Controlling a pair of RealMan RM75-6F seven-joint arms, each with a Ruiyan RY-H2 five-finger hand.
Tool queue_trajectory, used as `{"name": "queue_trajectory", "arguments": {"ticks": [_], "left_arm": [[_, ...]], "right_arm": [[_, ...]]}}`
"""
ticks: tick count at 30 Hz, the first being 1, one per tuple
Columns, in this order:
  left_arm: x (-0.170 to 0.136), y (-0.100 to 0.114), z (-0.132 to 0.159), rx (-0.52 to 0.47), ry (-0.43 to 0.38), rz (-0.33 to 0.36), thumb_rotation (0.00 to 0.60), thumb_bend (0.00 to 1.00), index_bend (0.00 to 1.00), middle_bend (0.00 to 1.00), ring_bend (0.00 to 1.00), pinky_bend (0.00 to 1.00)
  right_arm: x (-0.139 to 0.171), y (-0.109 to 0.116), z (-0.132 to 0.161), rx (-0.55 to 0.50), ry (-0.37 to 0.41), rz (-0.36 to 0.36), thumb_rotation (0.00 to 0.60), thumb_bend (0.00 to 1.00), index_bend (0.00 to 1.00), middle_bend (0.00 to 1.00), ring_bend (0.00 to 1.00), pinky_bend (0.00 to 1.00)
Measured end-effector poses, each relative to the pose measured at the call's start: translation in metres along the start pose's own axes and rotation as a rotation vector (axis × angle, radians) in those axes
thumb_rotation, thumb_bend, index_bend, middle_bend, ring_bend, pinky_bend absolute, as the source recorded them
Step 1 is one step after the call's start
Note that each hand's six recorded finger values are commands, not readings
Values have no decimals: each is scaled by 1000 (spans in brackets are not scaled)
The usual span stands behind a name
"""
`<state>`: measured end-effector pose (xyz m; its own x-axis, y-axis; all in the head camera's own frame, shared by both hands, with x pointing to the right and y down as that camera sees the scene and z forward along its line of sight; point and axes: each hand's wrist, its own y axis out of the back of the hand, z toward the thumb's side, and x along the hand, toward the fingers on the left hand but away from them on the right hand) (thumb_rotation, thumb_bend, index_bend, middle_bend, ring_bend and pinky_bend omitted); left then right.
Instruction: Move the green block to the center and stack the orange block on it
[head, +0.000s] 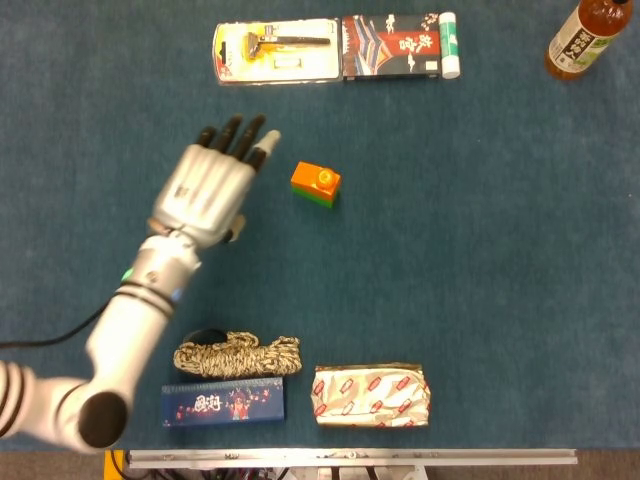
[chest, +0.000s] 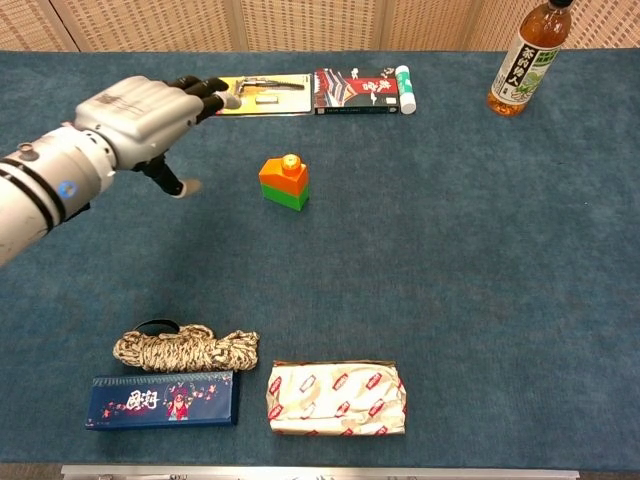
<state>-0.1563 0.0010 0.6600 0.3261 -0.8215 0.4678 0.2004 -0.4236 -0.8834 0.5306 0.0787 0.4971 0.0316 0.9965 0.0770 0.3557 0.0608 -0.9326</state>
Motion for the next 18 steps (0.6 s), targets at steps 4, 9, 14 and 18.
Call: {"name": "queue_trajectory", "arguments": {"ticks": [4, 9, 14, 18], "left_arm": [[-27, 1, -23, 44, 31, 74, 600, 262, 49, 0, 0, 160], [-62, -4, -52, 65, 80, 155, 600, 262, 84, 0, 0, 160], [-96, -12, -73, 75, 106, 232, 600, 262, 125, 0, 0, 160], [-120, -24, -88, 101, 132, 272, 600, 262, 132, 0, 0, 160]], "right_arm": [[-2, -5, 0, 14, -4, 17, 600, 283, 307, 203, 2, 22], [-5, -13, 1, 36, -9, 39, 600, 283, 307, 203, 2, 22], [-7, -23, 2, 62, -12, 73, 600, 282, 307, 203, 2, 22], [-9, -31, 2, 81, -16, 100, 600, 283, 307, 203, 2, 22]]}}
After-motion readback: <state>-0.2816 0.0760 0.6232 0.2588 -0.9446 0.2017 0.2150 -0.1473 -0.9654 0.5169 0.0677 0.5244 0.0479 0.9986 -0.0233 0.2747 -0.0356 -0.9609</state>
